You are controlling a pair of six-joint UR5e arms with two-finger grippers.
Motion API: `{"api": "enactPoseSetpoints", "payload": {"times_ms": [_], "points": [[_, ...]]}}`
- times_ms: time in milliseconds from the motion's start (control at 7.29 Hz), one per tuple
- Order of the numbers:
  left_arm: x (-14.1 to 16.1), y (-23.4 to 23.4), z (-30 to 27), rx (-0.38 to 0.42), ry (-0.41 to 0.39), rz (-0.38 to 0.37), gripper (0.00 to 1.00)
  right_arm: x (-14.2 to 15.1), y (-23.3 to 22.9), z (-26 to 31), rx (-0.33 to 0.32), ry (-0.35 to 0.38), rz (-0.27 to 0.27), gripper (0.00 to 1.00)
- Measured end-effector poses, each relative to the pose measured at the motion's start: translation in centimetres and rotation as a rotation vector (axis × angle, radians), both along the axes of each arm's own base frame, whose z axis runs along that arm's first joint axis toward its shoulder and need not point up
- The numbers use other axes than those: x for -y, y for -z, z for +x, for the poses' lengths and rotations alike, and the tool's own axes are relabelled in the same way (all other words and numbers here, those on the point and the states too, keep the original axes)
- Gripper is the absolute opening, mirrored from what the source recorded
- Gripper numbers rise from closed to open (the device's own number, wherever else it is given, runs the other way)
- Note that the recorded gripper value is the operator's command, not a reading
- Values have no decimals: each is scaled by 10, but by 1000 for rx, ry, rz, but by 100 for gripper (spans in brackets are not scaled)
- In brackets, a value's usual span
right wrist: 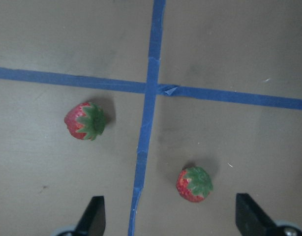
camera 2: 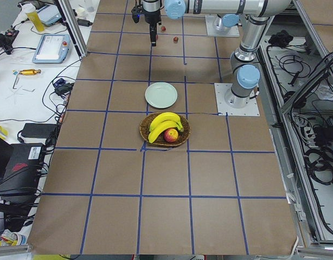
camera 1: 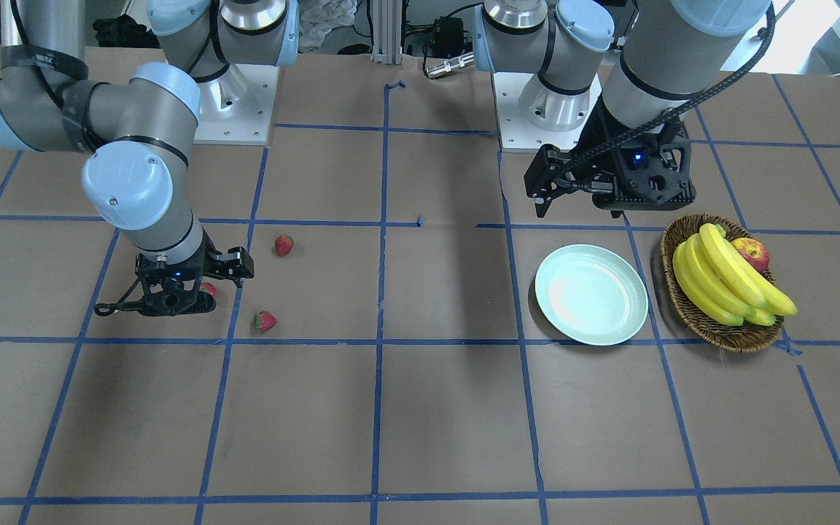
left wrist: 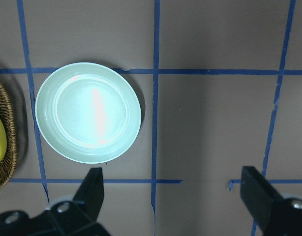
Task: Collect all strawberries into plate
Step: 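Reach the right gripper down and grasp a strawberry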
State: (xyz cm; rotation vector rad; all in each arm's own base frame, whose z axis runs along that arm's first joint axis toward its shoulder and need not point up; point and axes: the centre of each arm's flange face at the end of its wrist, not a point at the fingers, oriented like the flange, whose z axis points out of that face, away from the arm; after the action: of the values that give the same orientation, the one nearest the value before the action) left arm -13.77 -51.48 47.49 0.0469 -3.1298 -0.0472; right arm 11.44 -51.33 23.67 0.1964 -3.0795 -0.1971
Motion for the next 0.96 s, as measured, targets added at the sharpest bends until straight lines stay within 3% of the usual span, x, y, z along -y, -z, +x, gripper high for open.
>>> {"api": "enactPoseSetpoints", "payload": {"times_ms": [275, 412, 549, 824, 961], "points": [[0, 2, 0, 0, 1, 3, 100, -18, 35, -18, 2, -20, 1, 91], [0, 3, -1, 0, 1, 5, 100, -24, 44, -24, 2, -18, -4, 71], [-1, 3, -1, -1, 1, 6, 100, -28, 50, -26, 3, -19, -5, 69], [-1, 4, -1, -1, 1, 6, 100, -32, 56, -27, 4, -30, 1, 53], [-1, 4, -1, -1, 1, 7, 100, -33, 58, -27, 4, -33, -1, 35]]}}
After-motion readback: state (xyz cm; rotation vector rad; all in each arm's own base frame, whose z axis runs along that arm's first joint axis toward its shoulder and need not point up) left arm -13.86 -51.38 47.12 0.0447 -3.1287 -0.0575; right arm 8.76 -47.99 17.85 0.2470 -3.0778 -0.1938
